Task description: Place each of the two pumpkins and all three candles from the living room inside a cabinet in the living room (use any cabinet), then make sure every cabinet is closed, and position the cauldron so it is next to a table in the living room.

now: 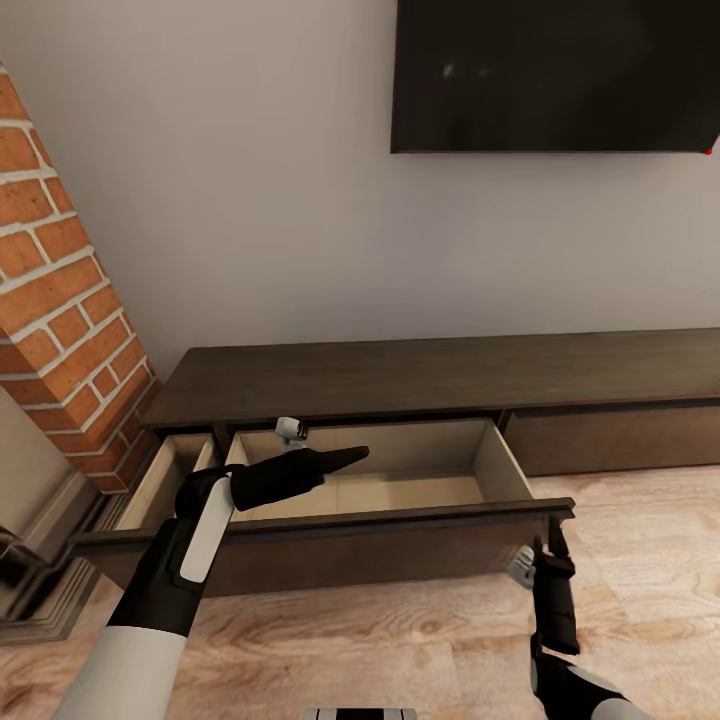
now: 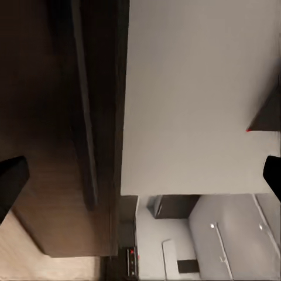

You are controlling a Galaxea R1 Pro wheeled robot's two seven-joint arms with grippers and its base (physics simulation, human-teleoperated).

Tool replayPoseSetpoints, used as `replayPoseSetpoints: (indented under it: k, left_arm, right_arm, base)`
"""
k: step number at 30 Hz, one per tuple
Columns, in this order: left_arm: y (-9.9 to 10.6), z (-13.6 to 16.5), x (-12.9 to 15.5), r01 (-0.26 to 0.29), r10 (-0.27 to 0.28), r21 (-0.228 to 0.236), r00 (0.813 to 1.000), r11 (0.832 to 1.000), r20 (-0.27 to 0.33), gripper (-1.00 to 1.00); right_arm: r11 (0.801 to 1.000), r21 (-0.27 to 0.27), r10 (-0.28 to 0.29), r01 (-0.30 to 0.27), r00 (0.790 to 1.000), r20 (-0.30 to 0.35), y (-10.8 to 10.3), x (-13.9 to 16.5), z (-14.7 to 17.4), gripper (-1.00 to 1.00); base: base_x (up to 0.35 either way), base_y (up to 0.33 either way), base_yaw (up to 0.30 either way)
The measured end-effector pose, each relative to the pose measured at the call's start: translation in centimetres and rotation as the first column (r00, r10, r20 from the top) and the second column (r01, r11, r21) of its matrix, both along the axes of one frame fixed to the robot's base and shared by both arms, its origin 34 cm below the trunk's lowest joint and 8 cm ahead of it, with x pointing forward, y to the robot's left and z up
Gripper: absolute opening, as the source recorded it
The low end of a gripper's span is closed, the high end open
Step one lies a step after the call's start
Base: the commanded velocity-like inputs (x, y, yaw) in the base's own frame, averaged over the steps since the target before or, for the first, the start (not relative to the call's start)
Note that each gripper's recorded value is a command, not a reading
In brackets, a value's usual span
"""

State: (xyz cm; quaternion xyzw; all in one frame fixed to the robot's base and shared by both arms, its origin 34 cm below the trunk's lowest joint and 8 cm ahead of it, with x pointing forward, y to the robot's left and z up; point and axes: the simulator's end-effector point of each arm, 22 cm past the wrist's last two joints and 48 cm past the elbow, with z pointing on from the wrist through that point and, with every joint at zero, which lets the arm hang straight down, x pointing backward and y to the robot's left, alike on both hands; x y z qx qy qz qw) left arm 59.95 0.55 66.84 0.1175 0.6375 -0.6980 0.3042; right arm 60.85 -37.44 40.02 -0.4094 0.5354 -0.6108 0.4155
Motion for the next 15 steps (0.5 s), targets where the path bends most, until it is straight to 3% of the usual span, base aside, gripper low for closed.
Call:
replayPoseSetpoints:
  k: [1, 2, 4, 7, 12, 14, 15]
  left_arm:
    - [0.0, 0.0, 0.0, 0.0, 0.0, 0.0, 1.0, 1.0, 0.0, 1.0]
    - [0.0, 0.0, 0.0, 0.0, 0.0, 0.0, 1.0, 1.0, 0.0, 1.0]
    - [0.0, 0.0, 0.0, -0.001, 0.001, 0.001, 1.0, 1.0, 0.0, 1.0]
    - [0.0, 0.0, 0.0, 0.0, 0.0, 0.0, 1.0, 1.0, 0.0, 1.0]
    - [0.0, 0.0, 0.0, 0.0, 0.0, 0.0, 1.0, 1.0, -0.001, 1.0]
    - [-0.1, 0.0, 0.0, 0.0, 0.0, 0.0, 1.0, 1.0, -0.002, 1.0]
    - [-0.1, 0.0, 0.0, 0.0, 0.0, -0.001, 1.0, 1.0, -0.002, 1.0]
  right_arm:
    - [1.0, -0.028, -0.014, 0.014, 1.0, -0.007, -2.1, -0.1, 0.3, 1.0]
    - [0.999, -0.039, -0.015, 0.015, 1.0, -0.011, -2.8, -0.2, 0.3, 1.0]
    - [0.994, -0.081, -0.077, 0.073, 0.996, -0.042, -8.1, -0.8, 0.7, 1.0]
    - [0.974, -0.086, -0.213, 0.207, 0.975, -0.066, -16.6, -2.5, 1.8, 1.0]
    - [0.946, -0.011, -0.324, 0.324, 0.944, -0.061, -26.0, -4.2, 4.5, 1.0]
    - [0.907, 0.048, -0.418, 0.419, 0.908, -0.039, -31.2, -5.6, 6.7, 1.0]
    - [0.876, 0.1, -0.472, 0.471, 0.881, -0.011, -33.7, -6.2, 8.2, 1.0]
  base:
    - [0.0, 0.0, 0.0]
    - [0.0, 0.0, 0.0]
    - [0.0, 0.0, 0.0]
    - [0.0, 0.0, 0.0]
    - [0.0, 0.0, 0.0]
    - [0.0, 0.0, 0.0]
    - [0.0, 0.0, 0.0]
